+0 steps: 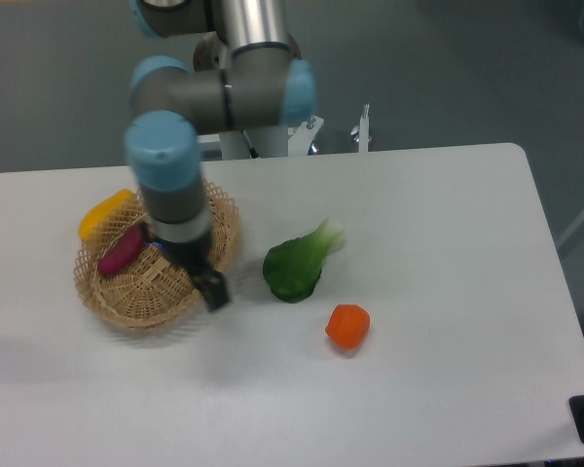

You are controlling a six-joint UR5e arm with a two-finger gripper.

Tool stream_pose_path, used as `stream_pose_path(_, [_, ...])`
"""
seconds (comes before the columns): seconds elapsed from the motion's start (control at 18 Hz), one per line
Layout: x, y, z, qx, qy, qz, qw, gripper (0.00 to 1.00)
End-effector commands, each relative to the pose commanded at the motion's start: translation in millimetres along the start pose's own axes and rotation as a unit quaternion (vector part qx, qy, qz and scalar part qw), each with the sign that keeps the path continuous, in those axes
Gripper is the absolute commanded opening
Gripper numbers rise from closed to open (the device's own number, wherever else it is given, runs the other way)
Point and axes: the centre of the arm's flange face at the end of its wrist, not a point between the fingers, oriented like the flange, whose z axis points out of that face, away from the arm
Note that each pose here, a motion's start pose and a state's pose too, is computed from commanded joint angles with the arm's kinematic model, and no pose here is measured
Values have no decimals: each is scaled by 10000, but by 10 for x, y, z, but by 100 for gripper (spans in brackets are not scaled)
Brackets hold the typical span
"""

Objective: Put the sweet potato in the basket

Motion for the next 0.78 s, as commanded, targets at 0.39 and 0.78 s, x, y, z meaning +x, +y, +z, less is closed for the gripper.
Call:
stream_pose_path(0.39, [22, 58, 219, -131, 193, 25, 9997, 100])
stream_pose_path(0.78, [-255, 35, 162, -115, 222, -46, 9997, 100])
